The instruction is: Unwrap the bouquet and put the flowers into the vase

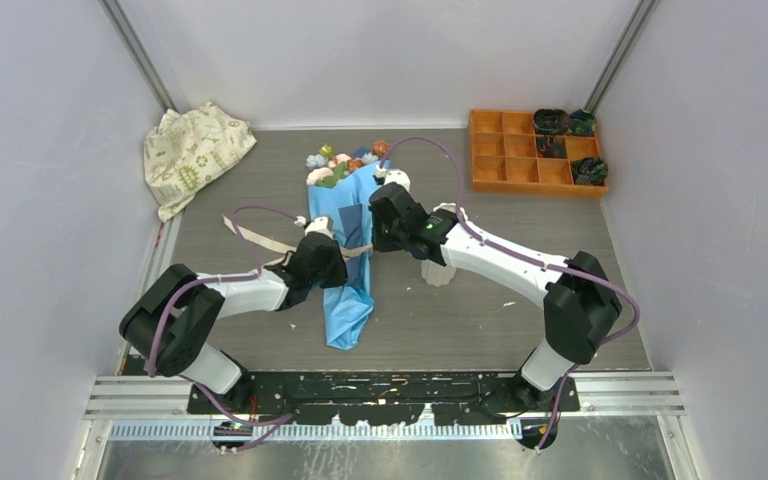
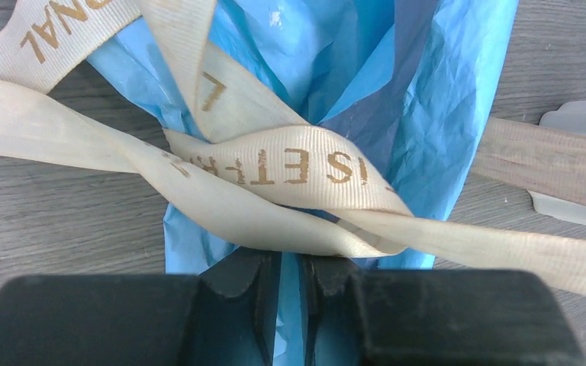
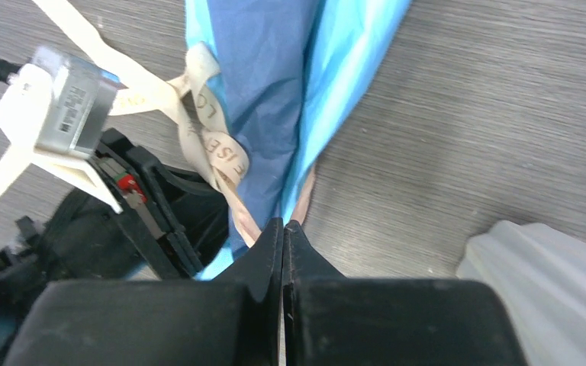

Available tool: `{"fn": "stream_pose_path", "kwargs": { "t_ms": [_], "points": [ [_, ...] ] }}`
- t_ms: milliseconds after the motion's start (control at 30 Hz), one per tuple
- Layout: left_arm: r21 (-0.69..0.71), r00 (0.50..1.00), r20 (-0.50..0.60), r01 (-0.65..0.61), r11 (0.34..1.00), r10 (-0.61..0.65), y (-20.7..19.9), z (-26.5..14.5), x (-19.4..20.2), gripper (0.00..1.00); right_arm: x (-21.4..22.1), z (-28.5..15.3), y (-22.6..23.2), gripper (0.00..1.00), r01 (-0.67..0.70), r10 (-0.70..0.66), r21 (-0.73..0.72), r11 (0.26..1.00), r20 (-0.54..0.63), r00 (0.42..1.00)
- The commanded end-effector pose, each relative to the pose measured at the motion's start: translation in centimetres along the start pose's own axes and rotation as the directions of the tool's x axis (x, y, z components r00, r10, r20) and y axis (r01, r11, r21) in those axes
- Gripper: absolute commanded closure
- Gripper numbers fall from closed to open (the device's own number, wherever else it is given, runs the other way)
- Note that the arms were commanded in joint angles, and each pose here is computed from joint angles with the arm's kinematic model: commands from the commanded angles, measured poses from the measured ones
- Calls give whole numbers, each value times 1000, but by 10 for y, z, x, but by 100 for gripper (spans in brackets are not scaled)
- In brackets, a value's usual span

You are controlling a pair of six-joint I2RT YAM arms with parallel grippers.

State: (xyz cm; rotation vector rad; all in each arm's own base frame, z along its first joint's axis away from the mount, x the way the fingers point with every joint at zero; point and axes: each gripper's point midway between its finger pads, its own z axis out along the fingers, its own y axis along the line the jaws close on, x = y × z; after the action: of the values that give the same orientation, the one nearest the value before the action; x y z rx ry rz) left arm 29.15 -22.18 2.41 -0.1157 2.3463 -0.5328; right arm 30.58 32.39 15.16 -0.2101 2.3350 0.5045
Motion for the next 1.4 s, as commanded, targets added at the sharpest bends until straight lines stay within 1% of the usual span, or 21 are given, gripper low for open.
{"fn": "stream_pose_path", "kwargs": {
  "t_ms": [0,133,367,567,733,867,1033,1133,1267,1367],
  "points": [
    [-112,998,-66,-30,993,23,30,5,22,84,-37,-35,-4,99,25,-29,43,999,114,993],
    [-120,996,-80,-35,992,26,33,7,27,84,-64,-67,-5,99,42,-52,56,998,181,982],
    [-126,996,-80,-36,991,26,34,5,27,84,-108,-130,2,99,46,-45,6,999,326,944],
    [-131,996,-86,-38,991,27,36,5,29,84,-153,-206,2,99,62,-37,-33,998,498,866],
    [-122,996,-91,-30,992,19,34,6,30,84,-174,-247,1,99,69,-26,-51,996,584,811],
    [-107,996,-85,-27,994,18,27,-3,22,84,-181,-249,2,99,80,-44,-33,996,599,800],
    [-52,1000,-23,-23,998,22,4,-35,-11,84,-189,-216,-3,99,94,-125,82,992,575,809],
    [-53,999,37,-24,998,26,-1,-65,-35,82,-199,-206,-6,99,101,-164,140,985,583,796],
    [-78,989,142,-29,997,39,-1,-105,-67,80,-220,-202,-26,99,44,-174,228,973,591,788],
    [-88,979,200,-32,996,49,0,-127,-84,78,-232,-199,-42,99,0,-162,261,965,599,784]
  ]
}}
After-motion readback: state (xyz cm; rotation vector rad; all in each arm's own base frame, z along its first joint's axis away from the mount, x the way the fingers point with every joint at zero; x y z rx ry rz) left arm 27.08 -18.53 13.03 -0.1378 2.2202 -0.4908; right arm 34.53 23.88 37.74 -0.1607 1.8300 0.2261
